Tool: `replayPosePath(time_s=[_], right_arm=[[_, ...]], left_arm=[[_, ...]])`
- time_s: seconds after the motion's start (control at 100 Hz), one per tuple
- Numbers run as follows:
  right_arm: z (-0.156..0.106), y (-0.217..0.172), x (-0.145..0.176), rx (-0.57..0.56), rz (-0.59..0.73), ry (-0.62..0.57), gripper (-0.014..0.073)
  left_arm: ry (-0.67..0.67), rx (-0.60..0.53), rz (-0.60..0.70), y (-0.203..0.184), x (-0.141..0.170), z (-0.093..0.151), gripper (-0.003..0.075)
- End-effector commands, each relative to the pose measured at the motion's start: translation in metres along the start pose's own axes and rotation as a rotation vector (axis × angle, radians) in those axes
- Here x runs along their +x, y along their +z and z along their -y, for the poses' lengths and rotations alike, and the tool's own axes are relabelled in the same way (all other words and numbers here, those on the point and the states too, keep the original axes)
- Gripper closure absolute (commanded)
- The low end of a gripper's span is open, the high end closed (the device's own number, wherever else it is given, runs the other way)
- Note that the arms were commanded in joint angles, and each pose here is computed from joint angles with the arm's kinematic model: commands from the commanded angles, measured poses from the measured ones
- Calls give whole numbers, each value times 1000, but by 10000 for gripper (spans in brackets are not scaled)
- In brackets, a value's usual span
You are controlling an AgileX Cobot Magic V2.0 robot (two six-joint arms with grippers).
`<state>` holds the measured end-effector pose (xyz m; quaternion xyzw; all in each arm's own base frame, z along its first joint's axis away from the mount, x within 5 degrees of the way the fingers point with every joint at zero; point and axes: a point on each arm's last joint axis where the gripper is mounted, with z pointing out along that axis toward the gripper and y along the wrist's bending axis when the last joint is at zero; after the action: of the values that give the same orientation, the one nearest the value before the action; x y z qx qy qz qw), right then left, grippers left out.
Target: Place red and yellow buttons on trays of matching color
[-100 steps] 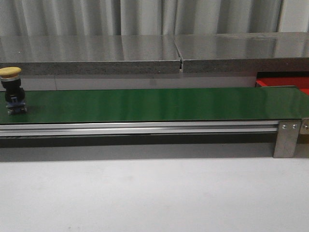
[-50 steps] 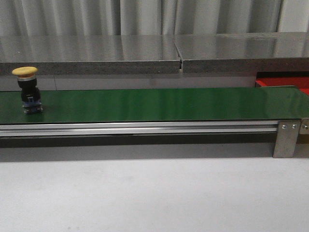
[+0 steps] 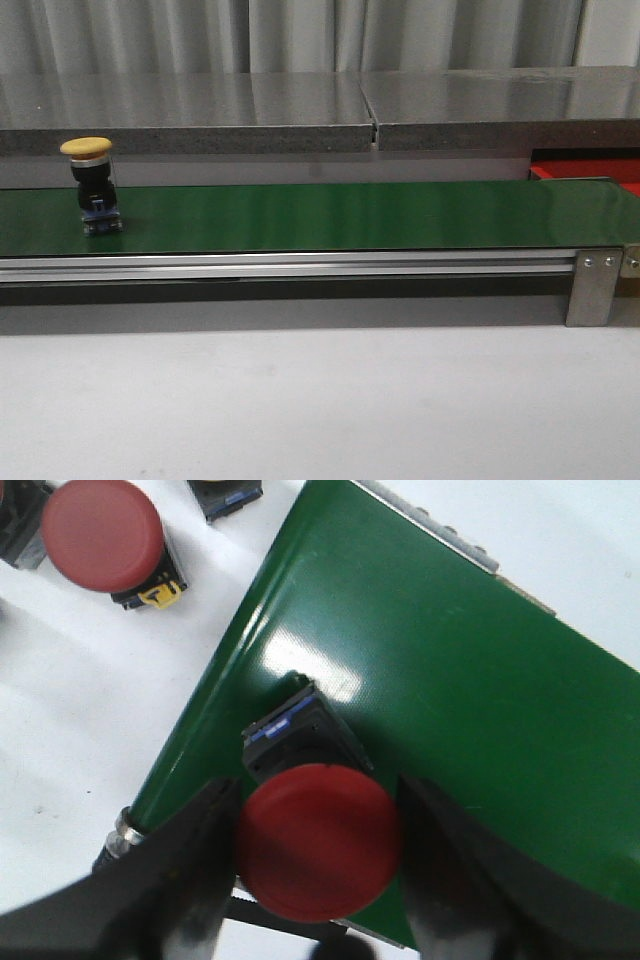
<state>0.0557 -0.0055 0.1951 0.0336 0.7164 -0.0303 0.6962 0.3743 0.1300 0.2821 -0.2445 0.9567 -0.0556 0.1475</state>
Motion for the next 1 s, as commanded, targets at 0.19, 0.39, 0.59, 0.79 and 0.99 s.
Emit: replayPosePath(time_s=[0.19,0.39,0.59,0.79,0.99], right_arm=[[-1,-1,-10,-4,86,-8,661],[-1,-1,-10,-4,86,-8,661],[-1,-1,-10,-4,86,-8,661],[-1,-1,-10,-4,86,-8,661],[-1,-1,-10,-4,86,-8,661]], left_arm=[[59,62,159,-45,-9,16,207],[258,101,286,-80,3,48,329],[450,161,380,-106,36,93,736],[571,200,452,-116,75,121,739],[638,239,503,-117,116,126,739]])
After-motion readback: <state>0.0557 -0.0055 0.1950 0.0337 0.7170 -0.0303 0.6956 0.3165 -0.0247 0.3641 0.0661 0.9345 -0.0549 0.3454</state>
